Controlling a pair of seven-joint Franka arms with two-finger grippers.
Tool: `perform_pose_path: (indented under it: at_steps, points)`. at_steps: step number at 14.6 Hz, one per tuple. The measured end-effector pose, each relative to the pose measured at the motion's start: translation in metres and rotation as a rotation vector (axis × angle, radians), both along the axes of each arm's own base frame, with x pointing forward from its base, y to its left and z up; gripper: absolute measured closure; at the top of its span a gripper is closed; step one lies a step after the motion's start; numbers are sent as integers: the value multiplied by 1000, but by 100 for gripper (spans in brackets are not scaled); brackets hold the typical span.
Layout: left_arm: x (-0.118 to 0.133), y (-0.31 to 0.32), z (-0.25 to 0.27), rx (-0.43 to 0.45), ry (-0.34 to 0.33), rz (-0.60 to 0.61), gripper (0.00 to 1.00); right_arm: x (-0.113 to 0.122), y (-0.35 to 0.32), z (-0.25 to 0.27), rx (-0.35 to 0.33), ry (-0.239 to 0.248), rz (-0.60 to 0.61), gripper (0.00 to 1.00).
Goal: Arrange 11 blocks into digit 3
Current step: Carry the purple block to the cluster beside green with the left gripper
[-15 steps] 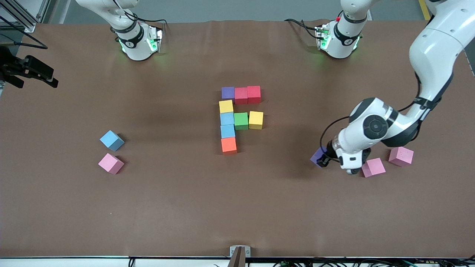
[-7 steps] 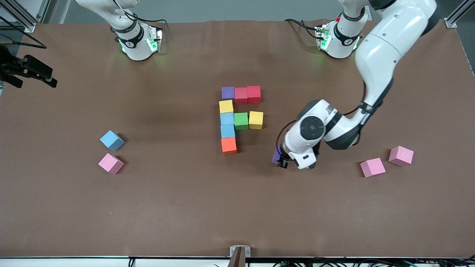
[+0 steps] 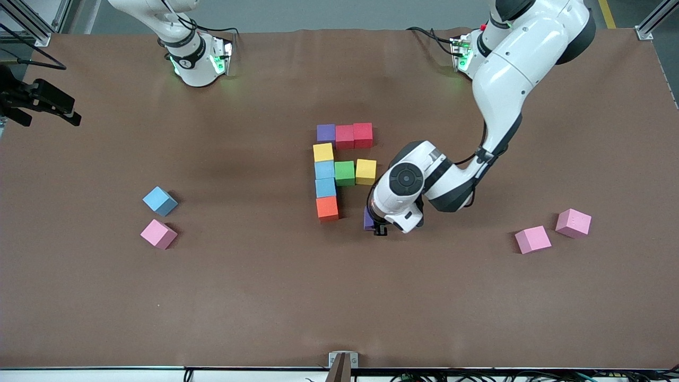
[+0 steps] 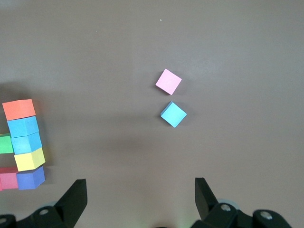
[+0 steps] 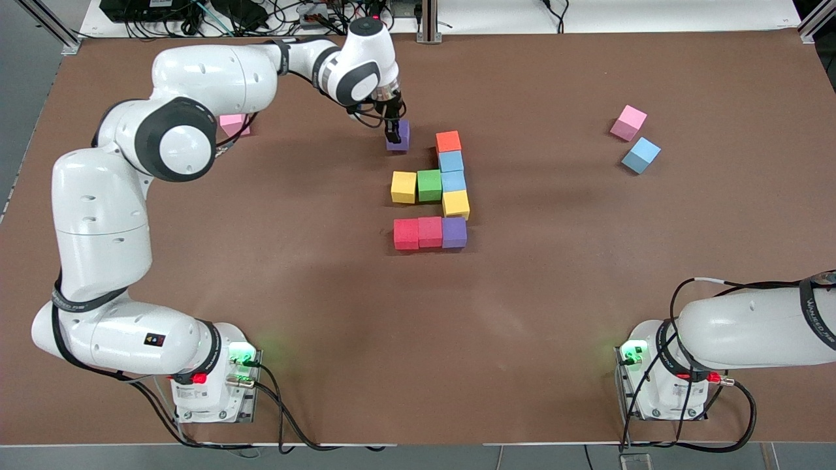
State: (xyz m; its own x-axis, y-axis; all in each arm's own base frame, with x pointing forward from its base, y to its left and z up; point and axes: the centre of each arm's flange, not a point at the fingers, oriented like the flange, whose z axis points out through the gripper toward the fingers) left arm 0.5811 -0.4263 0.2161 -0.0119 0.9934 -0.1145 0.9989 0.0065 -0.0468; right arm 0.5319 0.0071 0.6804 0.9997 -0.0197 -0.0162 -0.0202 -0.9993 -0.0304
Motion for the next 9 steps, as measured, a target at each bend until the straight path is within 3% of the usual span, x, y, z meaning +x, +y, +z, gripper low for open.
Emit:
perform_pose_path:
  at_steps: [9]
  points:
    - [-19, -35, 3, -6, 10, 94, 44, 0, 0, 0, 0, 0, 0, 0]
